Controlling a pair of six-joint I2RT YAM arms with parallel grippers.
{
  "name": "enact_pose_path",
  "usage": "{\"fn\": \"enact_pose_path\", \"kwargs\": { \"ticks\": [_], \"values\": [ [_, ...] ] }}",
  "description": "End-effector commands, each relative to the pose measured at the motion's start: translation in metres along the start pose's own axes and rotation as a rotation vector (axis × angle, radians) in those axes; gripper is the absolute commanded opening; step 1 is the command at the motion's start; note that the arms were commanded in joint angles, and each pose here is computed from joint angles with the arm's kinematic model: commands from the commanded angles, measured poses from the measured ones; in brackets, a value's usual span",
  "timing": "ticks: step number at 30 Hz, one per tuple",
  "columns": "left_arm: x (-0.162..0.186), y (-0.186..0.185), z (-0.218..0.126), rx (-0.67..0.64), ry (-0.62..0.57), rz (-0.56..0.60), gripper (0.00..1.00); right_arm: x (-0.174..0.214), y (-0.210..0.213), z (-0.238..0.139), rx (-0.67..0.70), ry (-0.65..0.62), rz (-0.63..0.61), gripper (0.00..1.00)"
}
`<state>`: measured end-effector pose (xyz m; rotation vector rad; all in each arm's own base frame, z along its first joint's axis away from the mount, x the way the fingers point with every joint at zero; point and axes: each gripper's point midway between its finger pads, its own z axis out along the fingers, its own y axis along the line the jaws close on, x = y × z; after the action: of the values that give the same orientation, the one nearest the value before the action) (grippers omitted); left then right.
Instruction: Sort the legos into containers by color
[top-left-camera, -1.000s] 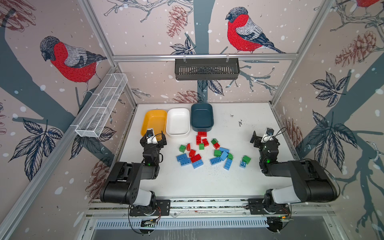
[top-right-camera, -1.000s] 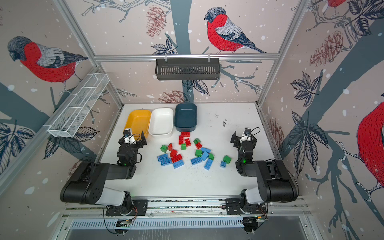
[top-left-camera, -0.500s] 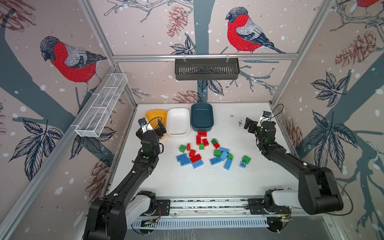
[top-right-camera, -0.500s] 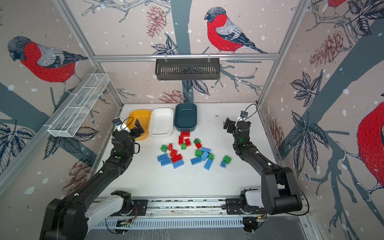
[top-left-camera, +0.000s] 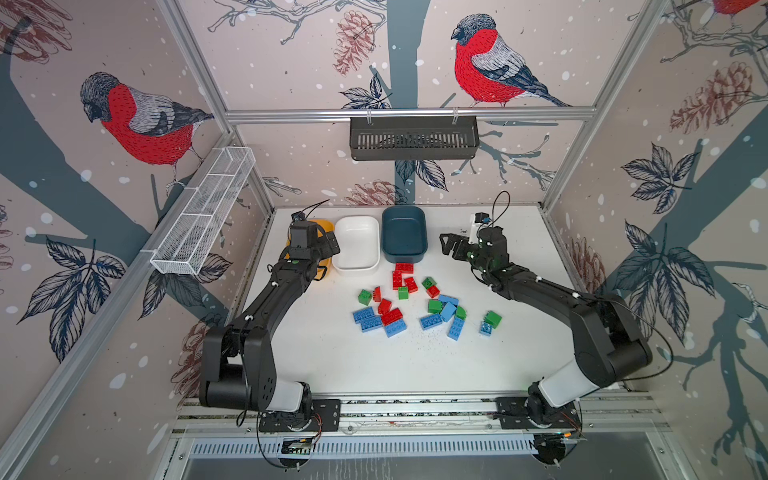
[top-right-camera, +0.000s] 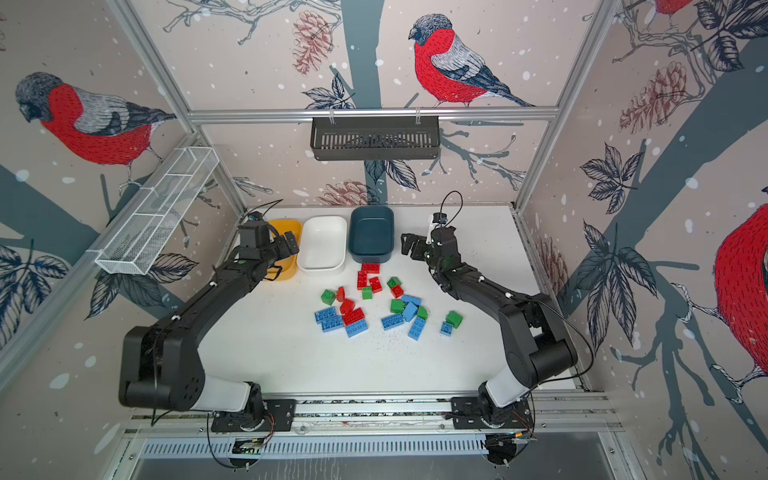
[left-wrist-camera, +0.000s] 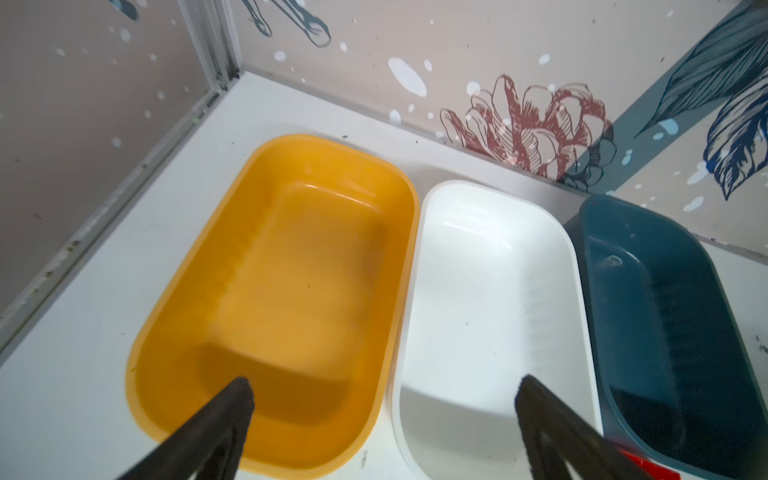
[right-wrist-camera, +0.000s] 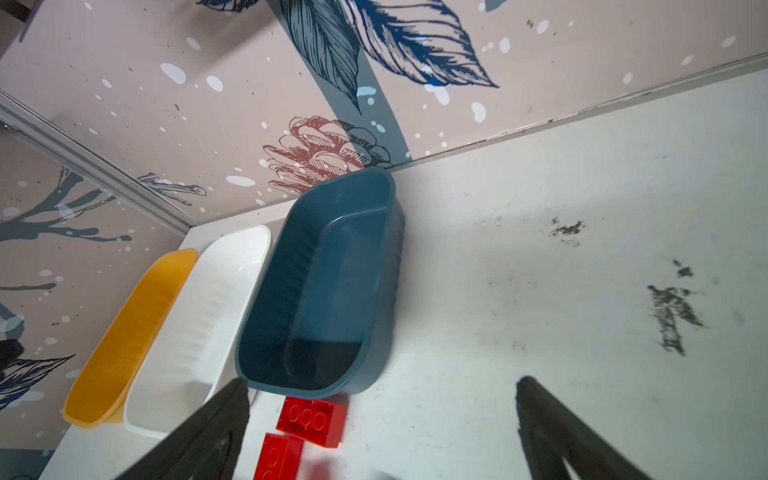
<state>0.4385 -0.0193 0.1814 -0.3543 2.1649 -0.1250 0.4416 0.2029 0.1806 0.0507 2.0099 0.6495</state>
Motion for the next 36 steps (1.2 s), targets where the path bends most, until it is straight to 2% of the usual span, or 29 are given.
{"fn": "enact_pose_path", "kwargs": {
  "ticks": [1, 6, 10, 13, 17, 21, 25, 31, 36],
  "values": [
    [0.016, -0.006, 0.014, 0.023, 0.115, 0.034, 0.97, 0.009, 0.006, 0.016, 0.009, 0.052, 0.011, 0.99],
    [0.024, 0.006, 0.048, -0.083, 0.218, 0.063, 0.92, 0.017, 0.013, 0.04, 0.016, 0.097, -0.01, 0.99],
    [0.038, 0.007, 0.08, -0.111, 0.308, 0.091, 0.85, 0.027, 0.013, 0.064, 0.043, 0.165, -0.035, 1.0],
    [0.049, 0.009, 0.101, -0.131, 0.369, 0.114, 0.72, 0.034, 0.01, 0.083, 0.071, 0.208, -0.045, 0.97],
    [0.051, 0.007, 0.113, -0.128, 0.395, 0.137, 0.53, 0.037, -0.002, 0.102, 0.145, 0.218, -0.044, 0.95],
    [0.048, 0.006, 0.117, -0.121, 0.384, 0.147, 0.41, 0.042, -0.01, 0.126, 0.195, 0.255, -0.076, 0.91],
    [0.048, 0.005, 0.12, -0.12, 0.389, 0.159, 0.32, 0.043, -0.023, 0.141, 0.275, 0.258, -0.097, 0.9],
    [0.048, 0.005, 0.121, -0.133, 0.396, 0.169, 0.25, 0.048, -0.034, 0.153, 0.331, 0.276, -0.158, 0.69],
    [0.052, -0.003, 0.122, -0.121, 0.404, 0.17, 0.2, 0.047, -0.042, 0.147, 0.38, 0.281, -0.216, 0.51]
  ]
}}
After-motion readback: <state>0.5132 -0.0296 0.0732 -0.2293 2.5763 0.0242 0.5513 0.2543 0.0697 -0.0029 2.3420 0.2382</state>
